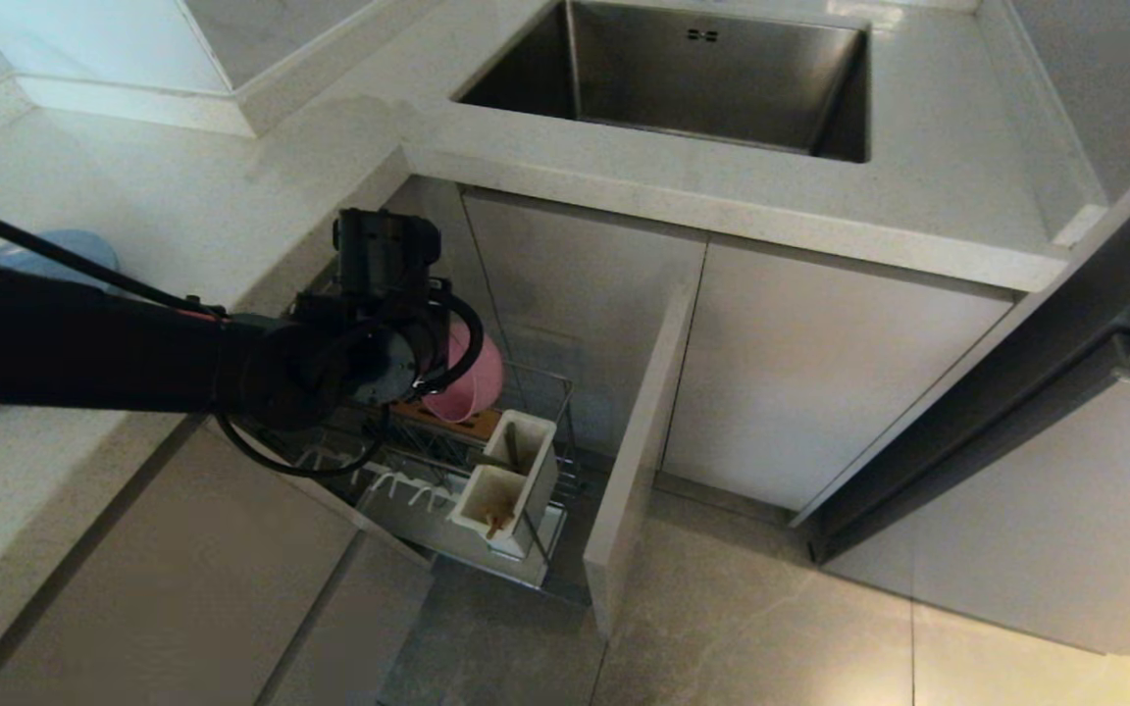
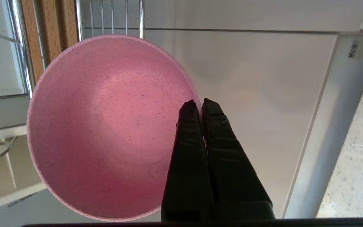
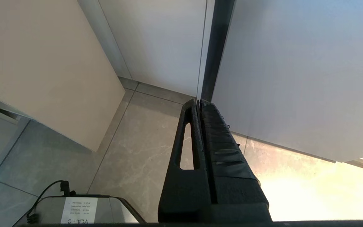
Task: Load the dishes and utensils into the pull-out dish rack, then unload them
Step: Pick up the bowl and place it in the cupboard
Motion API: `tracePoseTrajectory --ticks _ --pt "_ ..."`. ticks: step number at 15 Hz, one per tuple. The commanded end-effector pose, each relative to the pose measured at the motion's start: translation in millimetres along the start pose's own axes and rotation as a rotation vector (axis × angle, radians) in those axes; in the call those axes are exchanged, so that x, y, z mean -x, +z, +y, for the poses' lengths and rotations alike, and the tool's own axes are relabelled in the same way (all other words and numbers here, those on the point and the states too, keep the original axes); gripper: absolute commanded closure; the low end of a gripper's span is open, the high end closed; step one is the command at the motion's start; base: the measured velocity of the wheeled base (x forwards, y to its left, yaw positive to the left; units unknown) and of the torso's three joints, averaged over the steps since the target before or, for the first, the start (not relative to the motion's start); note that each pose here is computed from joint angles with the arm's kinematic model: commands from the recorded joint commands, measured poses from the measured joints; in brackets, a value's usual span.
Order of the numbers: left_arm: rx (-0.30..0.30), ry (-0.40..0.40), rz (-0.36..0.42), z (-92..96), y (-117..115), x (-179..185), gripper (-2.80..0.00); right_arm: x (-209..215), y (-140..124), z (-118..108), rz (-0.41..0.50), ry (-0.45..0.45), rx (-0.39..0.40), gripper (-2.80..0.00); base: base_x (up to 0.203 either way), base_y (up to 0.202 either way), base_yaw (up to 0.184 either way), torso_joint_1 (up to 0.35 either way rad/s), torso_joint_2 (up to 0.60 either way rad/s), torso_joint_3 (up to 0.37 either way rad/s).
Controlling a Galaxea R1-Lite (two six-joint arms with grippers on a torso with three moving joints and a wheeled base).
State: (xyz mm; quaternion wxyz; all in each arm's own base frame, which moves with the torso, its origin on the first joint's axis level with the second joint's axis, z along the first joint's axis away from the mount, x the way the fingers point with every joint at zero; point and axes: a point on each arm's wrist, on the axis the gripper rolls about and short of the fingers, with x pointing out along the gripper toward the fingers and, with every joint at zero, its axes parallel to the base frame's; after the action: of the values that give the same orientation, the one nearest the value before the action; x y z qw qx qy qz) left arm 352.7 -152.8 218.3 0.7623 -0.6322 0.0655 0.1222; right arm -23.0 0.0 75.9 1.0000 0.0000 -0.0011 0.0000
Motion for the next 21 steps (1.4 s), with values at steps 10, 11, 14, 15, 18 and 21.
tracePoseTrajectory --ticks 10,11,14,15,18,21 --pt "0.046 -0.04 0.064 7.6 9 -28 0.0 0 0 0 0.001 0.0 0.0 0.0 0.0 0.0 0.0 0.0 0.0 0.0" --pt "0.052 -0.052 0.071 7.8 9 -31 0.0 0 0 0 0.001 0.0 0.0 0.0 0.0 0.0 0.0 0.0 0.0 0.0" --pt "0.063 -0.071 0.116 9.5 15 -38 0.0 0 0 0 0.001 0.0 0.0 0.0 0.0 0.0 0.0 0.0 0.0 0.0" --pt "0.062 -0.068 0.118 11.3 14 -41 0.0 0 0 0 0.001 0.0 0.0 0.0 0.0 0.0 0.0 0.0 0.0 0.0" --pt "0.059 -0.054 0.118 20.0 11 -51 0.0 0 0 0 0.002 0.0 0.0 0.0 0.0 0.0 0.0 0.0 0.0 0.0" --pt "0.056 -0.05 0.141 23.2 8 -59 0.0 0 0 0 0.001 0.0 0.0 0.0 0.0 0.0 0.0 0.0 0.0 0.0"
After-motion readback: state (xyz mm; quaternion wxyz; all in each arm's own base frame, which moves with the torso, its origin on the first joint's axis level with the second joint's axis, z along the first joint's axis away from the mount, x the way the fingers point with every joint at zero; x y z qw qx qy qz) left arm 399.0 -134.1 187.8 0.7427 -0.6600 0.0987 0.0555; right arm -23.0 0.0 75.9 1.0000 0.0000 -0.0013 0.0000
